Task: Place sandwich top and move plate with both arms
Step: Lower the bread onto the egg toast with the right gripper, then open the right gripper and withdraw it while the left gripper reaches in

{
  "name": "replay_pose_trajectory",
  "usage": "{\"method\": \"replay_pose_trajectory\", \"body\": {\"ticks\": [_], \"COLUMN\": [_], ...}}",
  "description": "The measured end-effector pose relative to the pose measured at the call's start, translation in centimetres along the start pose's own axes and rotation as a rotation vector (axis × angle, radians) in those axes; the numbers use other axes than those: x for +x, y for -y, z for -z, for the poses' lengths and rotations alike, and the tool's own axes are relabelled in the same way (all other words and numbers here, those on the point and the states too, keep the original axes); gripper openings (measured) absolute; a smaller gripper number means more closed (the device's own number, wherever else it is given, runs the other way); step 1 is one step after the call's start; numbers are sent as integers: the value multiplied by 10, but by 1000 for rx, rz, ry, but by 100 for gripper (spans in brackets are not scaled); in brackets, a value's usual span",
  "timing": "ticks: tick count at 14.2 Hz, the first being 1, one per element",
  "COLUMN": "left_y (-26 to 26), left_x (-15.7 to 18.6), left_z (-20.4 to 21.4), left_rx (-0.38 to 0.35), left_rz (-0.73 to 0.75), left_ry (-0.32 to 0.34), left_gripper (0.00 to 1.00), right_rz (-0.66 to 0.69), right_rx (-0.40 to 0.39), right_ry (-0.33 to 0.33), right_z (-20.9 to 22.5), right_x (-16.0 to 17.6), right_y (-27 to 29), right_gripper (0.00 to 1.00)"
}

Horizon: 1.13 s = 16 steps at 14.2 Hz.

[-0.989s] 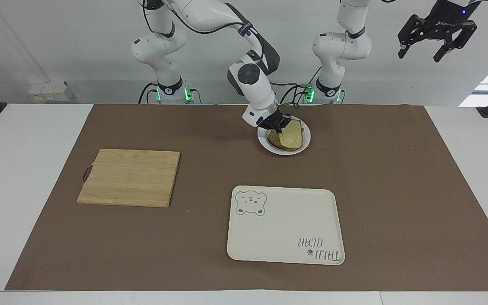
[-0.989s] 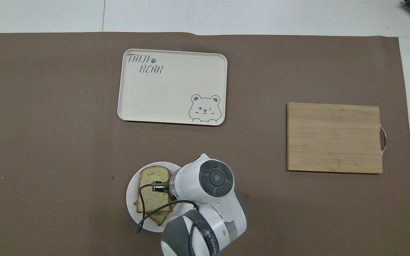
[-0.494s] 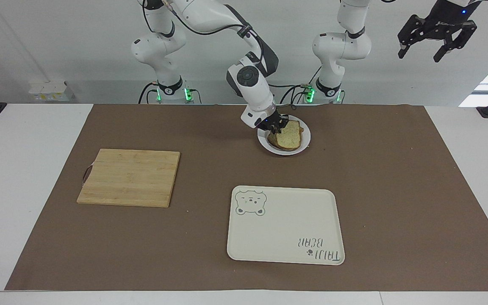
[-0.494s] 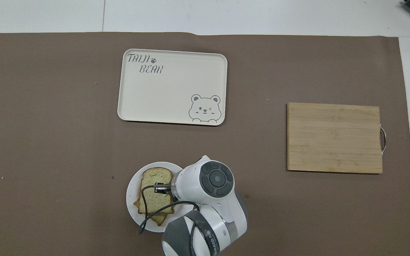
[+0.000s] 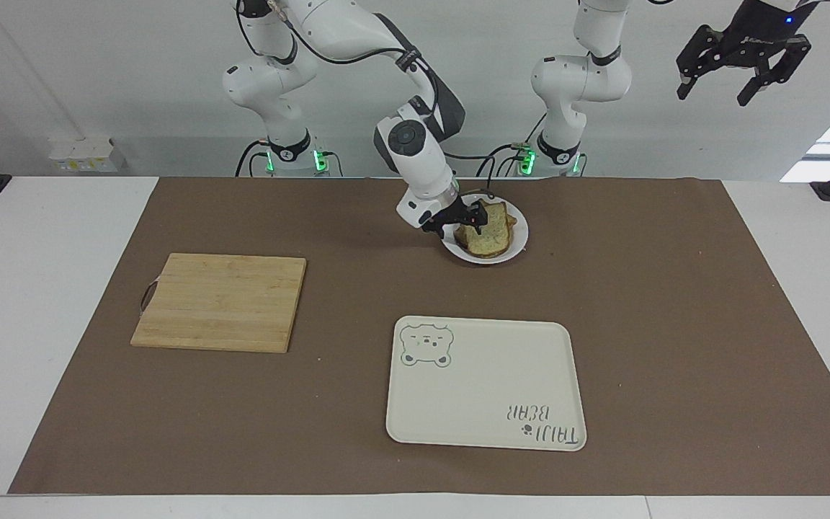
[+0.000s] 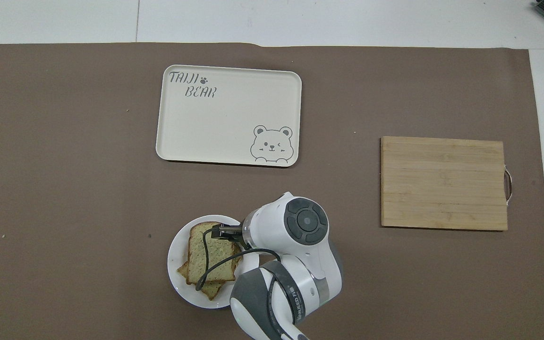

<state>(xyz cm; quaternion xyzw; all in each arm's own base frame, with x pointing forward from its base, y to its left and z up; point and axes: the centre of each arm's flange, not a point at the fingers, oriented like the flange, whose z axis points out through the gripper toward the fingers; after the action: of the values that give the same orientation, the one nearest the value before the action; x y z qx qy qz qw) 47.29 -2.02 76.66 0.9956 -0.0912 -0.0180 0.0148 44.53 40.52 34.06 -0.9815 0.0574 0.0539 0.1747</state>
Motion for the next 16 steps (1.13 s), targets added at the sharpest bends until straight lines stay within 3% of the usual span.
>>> {"method": "replay_pose_trajectory", "body": {"ticks": [6, 9, 13, 16], "left_y": [-17, -22, -24, -30], "left_x": [0, -1, -5, -7], "left_z": [-2, -16, -65, -124], "left_rx": [-3, -56, -129, -196], "left_rz": [-34, -51, -56, -52], "left_ry": [13, 39, 51, 66], "left_gripper": [100, 100, 100, 100], "right_rz": [23, 38, 25, 15], "right_rx": [-54, -117, -183, -232], "right_ry": [-119, -170, -223, -223], "right_z": [42, 80, 140, 172], "right_x": [50, 70, 85, 91], "right_y": [-32, -57, -90, -101], "right_gripper": [100, 100, 100, 100]}}
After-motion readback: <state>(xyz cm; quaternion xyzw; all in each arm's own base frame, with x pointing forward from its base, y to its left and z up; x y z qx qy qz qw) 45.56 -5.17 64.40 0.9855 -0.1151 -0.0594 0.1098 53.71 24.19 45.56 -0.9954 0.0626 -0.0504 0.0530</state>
